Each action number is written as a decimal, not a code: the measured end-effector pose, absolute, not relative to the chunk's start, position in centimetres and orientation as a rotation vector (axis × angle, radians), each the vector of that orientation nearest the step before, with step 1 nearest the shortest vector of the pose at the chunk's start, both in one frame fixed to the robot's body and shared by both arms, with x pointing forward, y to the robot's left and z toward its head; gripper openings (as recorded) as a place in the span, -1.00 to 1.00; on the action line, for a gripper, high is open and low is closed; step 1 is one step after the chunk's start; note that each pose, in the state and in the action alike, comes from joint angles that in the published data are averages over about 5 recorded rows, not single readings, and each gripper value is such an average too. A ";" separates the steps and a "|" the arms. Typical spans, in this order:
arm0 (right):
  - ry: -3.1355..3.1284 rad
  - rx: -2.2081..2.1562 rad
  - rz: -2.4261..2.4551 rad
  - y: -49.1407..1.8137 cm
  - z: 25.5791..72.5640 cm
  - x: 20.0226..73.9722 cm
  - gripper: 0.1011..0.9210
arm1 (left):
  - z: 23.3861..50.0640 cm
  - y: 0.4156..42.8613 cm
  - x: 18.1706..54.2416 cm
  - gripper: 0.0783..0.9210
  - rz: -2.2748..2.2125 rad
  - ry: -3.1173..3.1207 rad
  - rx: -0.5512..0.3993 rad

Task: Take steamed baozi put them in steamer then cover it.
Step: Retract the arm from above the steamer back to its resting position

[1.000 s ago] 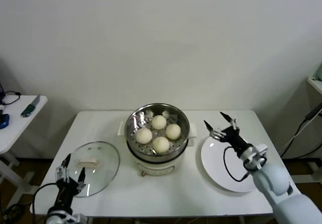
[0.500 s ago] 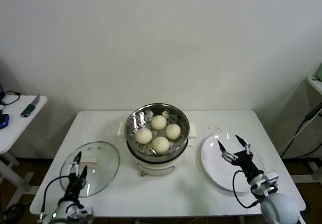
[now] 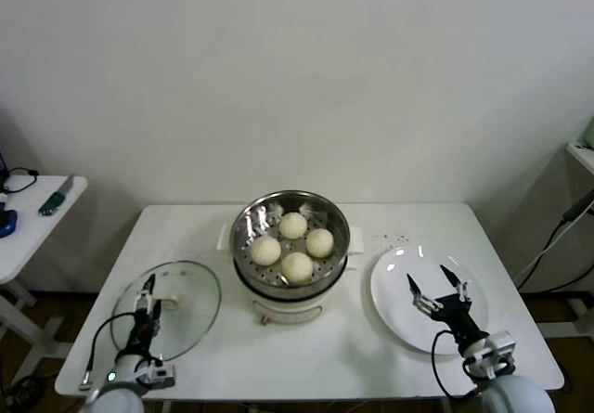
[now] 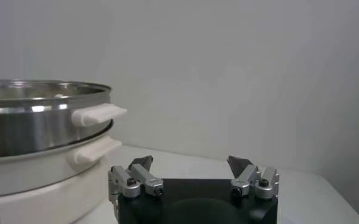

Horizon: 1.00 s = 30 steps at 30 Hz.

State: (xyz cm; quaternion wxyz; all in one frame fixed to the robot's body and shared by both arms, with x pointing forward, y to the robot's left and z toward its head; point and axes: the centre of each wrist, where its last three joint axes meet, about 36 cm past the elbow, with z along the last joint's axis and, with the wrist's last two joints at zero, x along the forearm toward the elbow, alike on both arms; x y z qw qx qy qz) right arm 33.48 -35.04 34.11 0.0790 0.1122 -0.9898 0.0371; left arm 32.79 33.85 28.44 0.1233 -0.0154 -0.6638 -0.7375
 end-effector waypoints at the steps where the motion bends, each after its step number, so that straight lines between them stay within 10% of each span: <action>1: -2.961 0.334 0.113 -35.1 34.0 33.4 0.76 | 28.3 33.9 33.0 0.77 -2.152 -1.934 -0.044; 16: -2.944 0.339 0.128 -34.9 32.7 32.2 0.76 | 27.2 34.5 35.3 0.73 -2.167 -1.941 -0.004; 30: -2.944 0.339 0.148 -34.4 31.9 31.9 0.76 | 26.6 34.9 35.7 -0.21 -2.131 -1.971 -0.036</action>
